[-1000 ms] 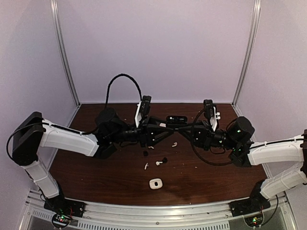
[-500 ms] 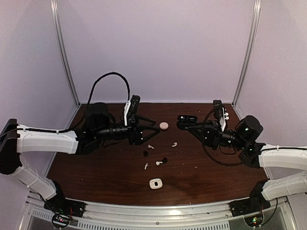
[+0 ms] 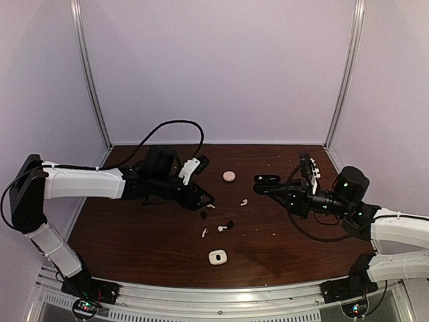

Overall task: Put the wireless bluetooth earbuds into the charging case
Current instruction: Pick up the left earbud from the center of the board.

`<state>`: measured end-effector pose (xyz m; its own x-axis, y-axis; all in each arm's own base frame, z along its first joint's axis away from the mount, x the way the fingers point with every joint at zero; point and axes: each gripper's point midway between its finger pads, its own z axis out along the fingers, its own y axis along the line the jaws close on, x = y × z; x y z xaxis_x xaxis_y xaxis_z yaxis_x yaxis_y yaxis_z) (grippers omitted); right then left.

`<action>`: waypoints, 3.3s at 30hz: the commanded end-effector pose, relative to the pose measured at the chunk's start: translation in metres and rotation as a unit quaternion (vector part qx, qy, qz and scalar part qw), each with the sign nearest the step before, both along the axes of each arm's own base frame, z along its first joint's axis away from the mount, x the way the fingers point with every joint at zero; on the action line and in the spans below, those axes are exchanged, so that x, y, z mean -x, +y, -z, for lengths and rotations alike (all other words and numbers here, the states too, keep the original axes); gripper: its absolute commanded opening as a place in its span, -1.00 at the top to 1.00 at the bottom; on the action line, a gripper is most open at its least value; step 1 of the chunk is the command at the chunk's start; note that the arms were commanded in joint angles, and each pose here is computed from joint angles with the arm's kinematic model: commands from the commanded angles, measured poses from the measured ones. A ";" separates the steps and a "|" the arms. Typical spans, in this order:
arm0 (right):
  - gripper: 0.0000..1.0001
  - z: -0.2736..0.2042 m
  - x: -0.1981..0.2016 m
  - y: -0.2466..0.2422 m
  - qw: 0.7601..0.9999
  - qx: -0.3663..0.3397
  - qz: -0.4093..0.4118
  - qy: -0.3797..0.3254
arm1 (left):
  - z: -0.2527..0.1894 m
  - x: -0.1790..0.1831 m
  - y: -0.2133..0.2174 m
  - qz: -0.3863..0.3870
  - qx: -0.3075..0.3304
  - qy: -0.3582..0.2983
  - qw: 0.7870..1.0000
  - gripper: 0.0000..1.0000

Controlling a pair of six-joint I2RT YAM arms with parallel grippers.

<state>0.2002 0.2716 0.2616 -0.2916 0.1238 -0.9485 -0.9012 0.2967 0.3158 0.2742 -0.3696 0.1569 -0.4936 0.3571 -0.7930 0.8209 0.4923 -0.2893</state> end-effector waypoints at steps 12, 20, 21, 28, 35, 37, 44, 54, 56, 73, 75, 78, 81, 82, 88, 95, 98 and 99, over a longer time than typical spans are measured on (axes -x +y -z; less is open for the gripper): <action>1.00 0.009 0.008 -0.004 0.997 0.055 0.000 -0.061 | 0.029 -0.026 0.011 -0.012 -0.073 0.036 0.997 -0.16; 1.00 0.015 0.006 -0.004 0.996 0.064 0.009 -0.054 | 0.056 -0.032 0.028 -0.031 -0.147 0.038 0.988 0.08; 1.00 0.015 0.005 -0.005 0.996 0.064 0.010 -0.053 | 0.059 -0.032 0.026 -0.029 -0.148 0.042 0.988 0.12; 1.00 0.017 0.006 -0.005 0.997 0.062 0.008 -0.051 | 0.061 -0.030 0.003 -0.020 -0.115 0.083 0.990 0.30; 1.00 0.019 0.009 -0.003 0.997 0.060 0.001 -0.056 | 0.079 -0.031 0.002 -0.044 -0.120 0.109 0.986 0.37; 1.00 0.019 0.008 -0.003 0.996 0.062 0.002 -0.057 | 0.082 -0.033 0.000 -0.050 -0.117 0.117 0.985 0.40; 1.00 0.021 0.008 -0.003 0.996 0.064 0.003 -0.057 | 0.087 -0.041 -0.006 -0.068 -0.112 0.130 0.983 0.44; 1.00 0.023 0.006 -0.005 0.996 0.066 0.012 -0.056 | 0.101 -0.042 -0.009 -0.074 -0.117 0.150 0.979 0.50; 1.00 0.024 0.006 -0.005 0.996 0.067 0.013 -0.056 | 0.104 -0.041 -0.008 -0.076 -0.120 0.154 0.978 0.51; 1.00 0.026 0.004 -0.007 0.996 0.069 0.020 -0.052 | 0.129 -0.041 0.009 -0.103 -0.164 0.167 0.967 0.55; 1.00 0.025 0.005 -0.007 0.996 0.069 0.020 -0.052 | 0.129 -0.041 0.011 -0.105 -0.168 0.166 0.966 0.55; 1.00 0.025 0.004 -0.007 0.996 0.069 0.022 -0.052 | 0.131 -0.042 0.016 -0.111 -0.177 0.162 0.964 0.56; 1.00 0.026 0.004 -0.008 0.996 0.070 0.024 -0.052 | 0.133 -0.043 0.021 -0.118 -0.187 0.160 0.962 0.56; 1.00 0.026 0.003 -0.008 0.996 0.070 0.025 -0.051 | 0.133 -0.043 0.022 -0.120 -0.189 0.160 0.962 0.56; 1.00 0.026 0.003 -0.008 0.996 0.070 0.028 -0.052 | 0.134 -0.042 0.027 -0.125 -0.199 0.160 0.959 0.57; 1.00 0.026 0.002 -0.009 0.996 0.071 0.030 -0.049 | 0.134 -0.042 0.035 -0.136 -0.209 0.160 0.955 0.58; 1.00 0.026 0.002 -0.009 0.996 0.070 0.032 -0.051 | 0.134 -0.042 0.039 -0.141 -0.212 0.158 0.954 0.60; 1.00 0.026 0.002 -0.010 0.996 0.070 0.033 -0.050 | 0.135 -0.041 0.040 -0.142 -0.213 0.159 0.954 0.61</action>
<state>0.1995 0.2637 0.2346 -0.2026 -0.0069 -0.9792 -0.9063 0.3801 0.1848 0.3130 -0.3555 0.0305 -0.7831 0.4362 -0.4433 0.5874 0.7528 -0.2970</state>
